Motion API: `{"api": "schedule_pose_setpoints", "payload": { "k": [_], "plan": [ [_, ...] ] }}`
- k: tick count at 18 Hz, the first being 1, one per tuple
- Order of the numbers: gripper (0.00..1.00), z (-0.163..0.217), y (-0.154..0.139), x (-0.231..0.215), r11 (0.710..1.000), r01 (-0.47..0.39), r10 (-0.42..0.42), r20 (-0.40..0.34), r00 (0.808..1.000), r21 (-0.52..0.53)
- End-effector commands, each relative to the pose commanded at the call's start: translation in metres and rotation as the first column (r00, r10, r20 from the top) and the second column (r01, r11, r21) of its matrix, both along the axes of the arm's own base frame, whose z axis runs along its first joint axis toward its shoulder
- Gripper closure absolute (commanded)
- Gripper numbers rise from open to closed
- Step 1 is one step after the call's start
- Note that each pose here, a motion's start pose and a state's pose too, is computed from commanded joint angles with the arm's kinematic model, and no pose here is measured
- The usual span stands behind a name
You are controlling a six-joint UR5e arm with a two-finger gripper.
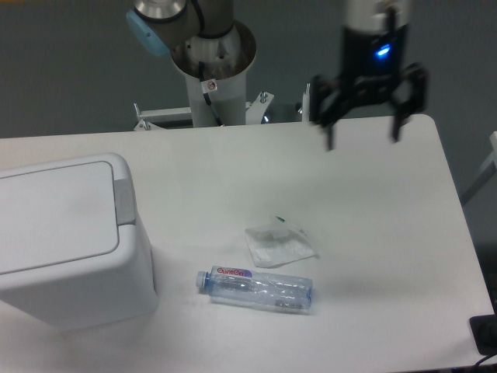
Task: Open the trash can
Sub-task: 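Move the open gripper down toward the white trash can's lid edge, then push the gripper finger against the lid edge to flip the lid open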
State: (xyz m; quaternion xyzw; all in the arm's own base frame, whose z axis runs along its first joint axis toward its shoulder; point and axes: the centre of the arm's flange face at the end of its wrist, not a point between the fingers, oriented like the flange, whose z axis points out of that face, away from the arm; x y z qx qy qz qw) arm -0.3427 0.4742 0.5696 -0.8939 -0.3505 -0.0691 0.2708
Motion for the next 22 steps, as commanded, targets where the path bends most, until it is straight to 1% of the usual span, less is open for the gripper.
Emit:
{"api": "schedule_pose_setpoints", "payload": {
  "k": [1,2,3,5,7,10,11,16,20,22],
  "plan": [
    [0.0,0.003,0.005,0.005,0.998,-0.022,0.019,0.072,0.997,0.052],
    [0.0,0.003,0.005,0.009,0.997,-0.039,0.032,0.106,0.994,0.068],
    [0.0,-0.001,0.008,0.016,0.997,-0.033,0.025,0.123,0.992,0.067],
    [0.0,-0.018,0.03,0.045,0.998,0.032,-0.04,0.15,0.988,0.055],
    [0.0,-0.033,0.047,0.059,0.997,0.071,-0.077,0.171,0.982,0.038],
    [0.0,-0.05,0.059,0.077,0.993,0.111,-0.114,0.185,0.976,0.024],
    [0.0,-0.054,0.06,0.08,0.993,0.115,-0.118,0.176,0.977,0.027],
    [0.0,-0.065,0.054,0.087,0.992,0.127,-0.128,0.175,0.976,0.019],
    [0.0,-0.08,0.051,0.091,0.992,0.13,-0.128,0.195,0.972,0.002],
    [0.0,-0.085,0.053,0.1,0.989,0.147,-0.144,0.196,0.97,-0.001]
  ]
}}
